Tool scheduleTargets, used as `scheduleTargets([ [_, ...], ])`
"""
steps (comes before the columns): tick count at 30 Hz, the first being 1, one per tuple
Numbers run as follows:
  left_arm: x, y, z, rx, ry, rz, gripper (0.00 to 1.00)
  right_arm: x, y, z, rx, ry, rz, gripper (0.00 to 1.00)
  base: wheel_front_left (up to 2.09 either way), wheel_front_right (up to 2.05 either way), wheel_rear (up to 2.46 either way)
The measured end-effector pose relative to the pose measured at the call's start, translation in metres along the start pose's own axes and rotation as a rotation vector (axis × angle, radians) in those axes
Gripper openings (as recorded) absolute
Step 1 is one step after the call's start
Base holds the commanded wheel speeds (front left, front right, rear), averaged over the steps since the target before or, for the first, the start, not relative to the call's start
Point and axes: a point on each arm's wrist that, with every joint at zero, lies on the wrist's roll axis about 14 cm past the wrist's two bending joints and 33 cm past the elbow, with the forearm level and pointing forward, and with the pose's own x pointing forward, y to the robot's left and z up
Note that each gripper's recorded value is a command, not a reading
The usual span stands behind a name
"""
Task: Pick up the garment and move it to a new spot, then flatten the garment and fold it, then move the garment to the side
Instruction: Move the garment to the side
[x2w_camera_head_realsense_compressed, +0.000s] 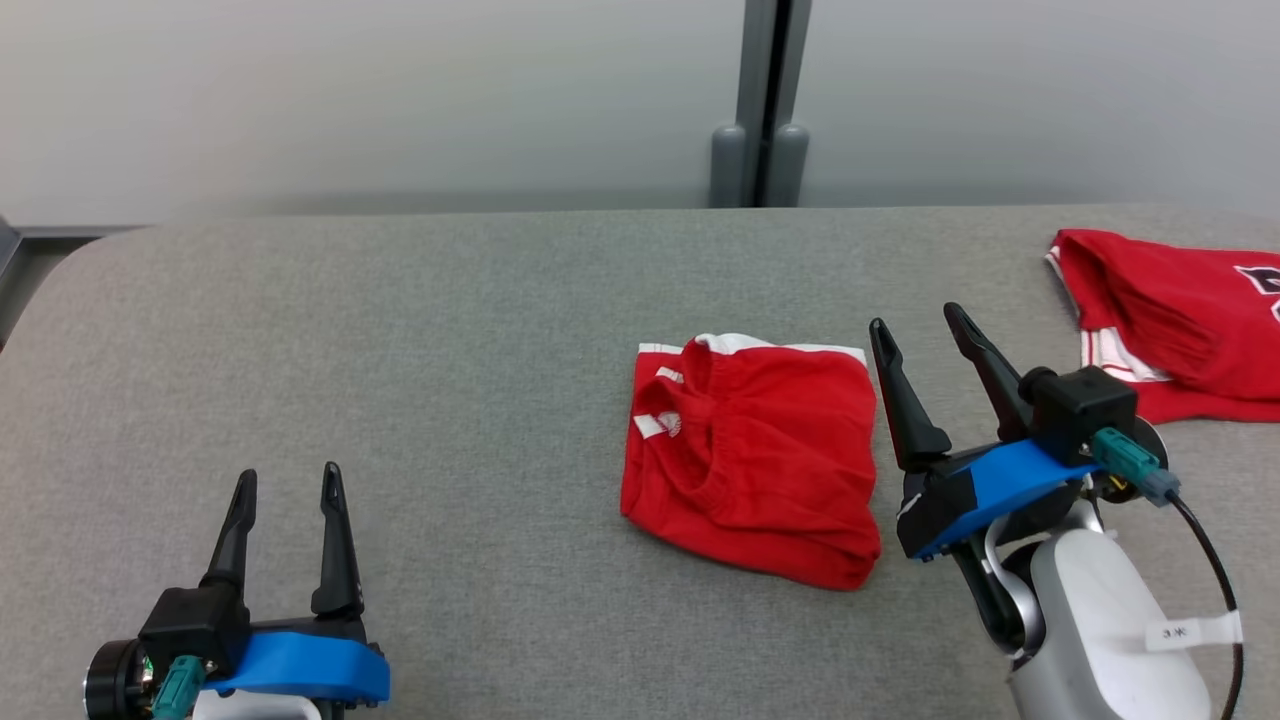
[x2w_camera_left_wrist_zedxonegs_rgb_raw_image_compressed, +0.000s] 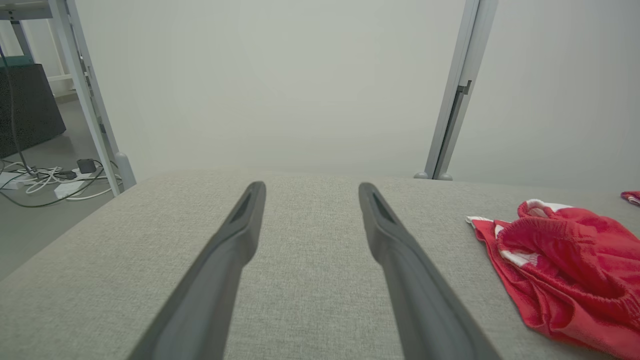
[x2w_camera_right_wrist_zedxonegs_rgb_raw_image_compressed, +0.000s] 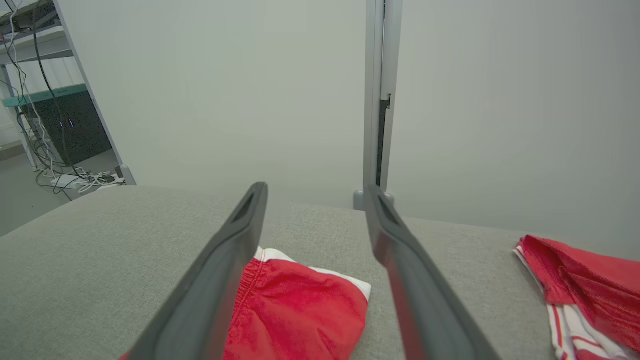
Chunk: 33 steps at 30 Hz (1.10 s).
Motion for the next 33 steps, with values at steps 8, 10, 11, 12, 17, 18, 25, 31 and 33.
scheduleTargets([
  [8, 0.002, 0.012, -0.007, -0.004, 0.021, 0.038, 1.00, 0.016, -0.006, -0.064, 0.023, 0.189, -0.016, 1.00, 0.00, 0.00, 0.00],
  [10, 0.002, 0.015, -0.010, -0.004, 0.030, 0.046, 1.00, 0.015, -0.007, -0.083, 0.033, 0.243, -0.020, 1.00, 0.00, 0.00, 0.00],
  [11, 0.003, 0.016, -0.010, -0.004, 0.031, 0.049, 1.00, 0.014, -0.007, -0.092, 0.037, 0.269, -0.023, 1.00, 0.00, 0.00, 0.00],
  [12, 0.005, 0.016, -0.010, -0.003, 0.031, 0.052, 1.00, 0.012, -0.008, -0.102, 0.042, 0.295, -0.026, 1.00, 0.00, 0.00, 0.00],
  [17, 0.007, 0.019, -0.016, -0.001, 0.048, 0.060, 1.00, 0.007, -0.008, -0.137, 0.072, 0.393, -0.037, 1.00, 0.00, 0.00, 0.00],
  [18, 0.008, 0.020, -0.016, 0.000, 0.048, 0.061, 1.00, 0.006, -0.008, -0.144, 0.075, 0.412, -0.040, 1.00, 0.00, 0.00, 0.00],
  [25, 0.011, 0.021, -0.017, 0.002, 0.050, 0.063, 1.00, -0.002, -0.001, -0.170, 0.138, 0.492, -0.047, 1.00, 0.00, 0.00, 0.00],
  [31, 0.012, 0.017, -0.018, 0.000, 0.053, 0.052, 1.00, -0.002, 0.016, -0.172, 0.196, 0.502, -0.011, 0.00, 0.00, 0.00, 0.00],
  [33, 0.014, 0.014, -0.019, -0.003, 0.055, 0.043, 1.00, -0.002, 0.015, -0.172, 0.192, 0.497, -0.010, 0.00, 0.00, 0.00, 0.00],
])
